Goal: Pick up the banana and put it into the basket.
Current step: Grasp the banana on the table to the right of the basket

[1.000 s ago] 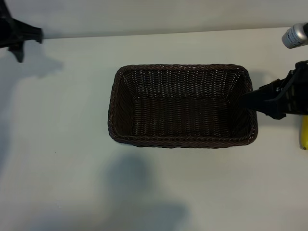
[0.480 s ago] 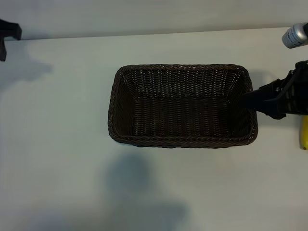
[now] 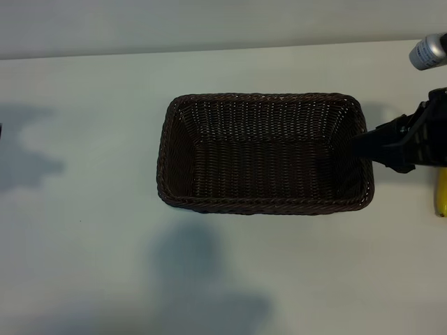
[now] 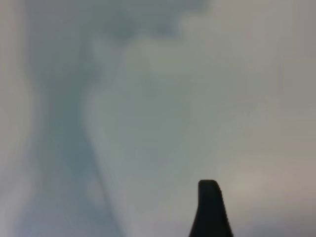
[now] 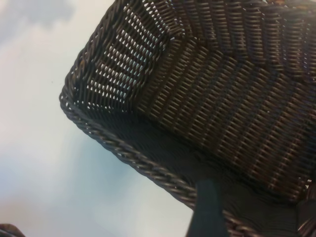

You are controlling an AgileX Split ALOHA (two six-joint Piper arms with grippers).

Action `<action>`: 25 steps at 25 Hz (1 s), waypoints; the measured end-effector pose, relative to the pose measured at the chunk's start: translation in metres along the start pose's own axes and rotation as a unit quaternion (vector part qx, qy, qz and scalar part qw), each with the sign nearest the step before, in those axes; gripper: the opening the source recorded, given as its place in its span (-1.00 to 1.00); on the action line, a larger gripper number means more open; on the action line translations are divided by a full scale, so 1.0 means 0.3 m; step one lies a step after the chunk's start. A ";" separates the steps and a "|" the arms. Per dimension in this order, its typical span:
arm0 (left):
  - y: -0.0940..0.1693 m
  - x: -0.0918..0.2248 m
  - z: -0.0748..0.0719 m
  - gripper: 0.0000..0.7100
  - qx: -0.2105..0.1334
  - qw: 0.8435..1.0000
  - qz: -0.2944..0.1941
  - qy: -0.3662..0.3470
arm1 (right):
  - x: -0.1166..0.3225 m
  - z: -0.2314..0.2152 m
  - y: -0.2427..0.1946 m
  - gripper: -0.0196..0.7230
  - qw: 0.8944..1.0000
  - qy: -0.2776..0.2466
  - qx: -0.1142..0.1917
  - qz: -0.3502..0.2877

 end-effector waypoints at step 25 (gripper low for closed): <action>-0.012 0.544 -0.020 0.52 0.010 0.968 -0.250 -0.002 | 0.000 0.000 0.000 0.46 1.000 0.000 0.000 0.000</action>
Point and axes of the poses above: a point on each arm's last joint axis where the gripper is mounted, y pointing back along that axis away from the gripper, z along the wrist's bending axis when the last joint is at zero, x = y × z, the point moved 6 cm from there along -y, pointing out along that axis toward the gripper, and after that the axes turned 2 degrees about -y, right-handed, at the moved point
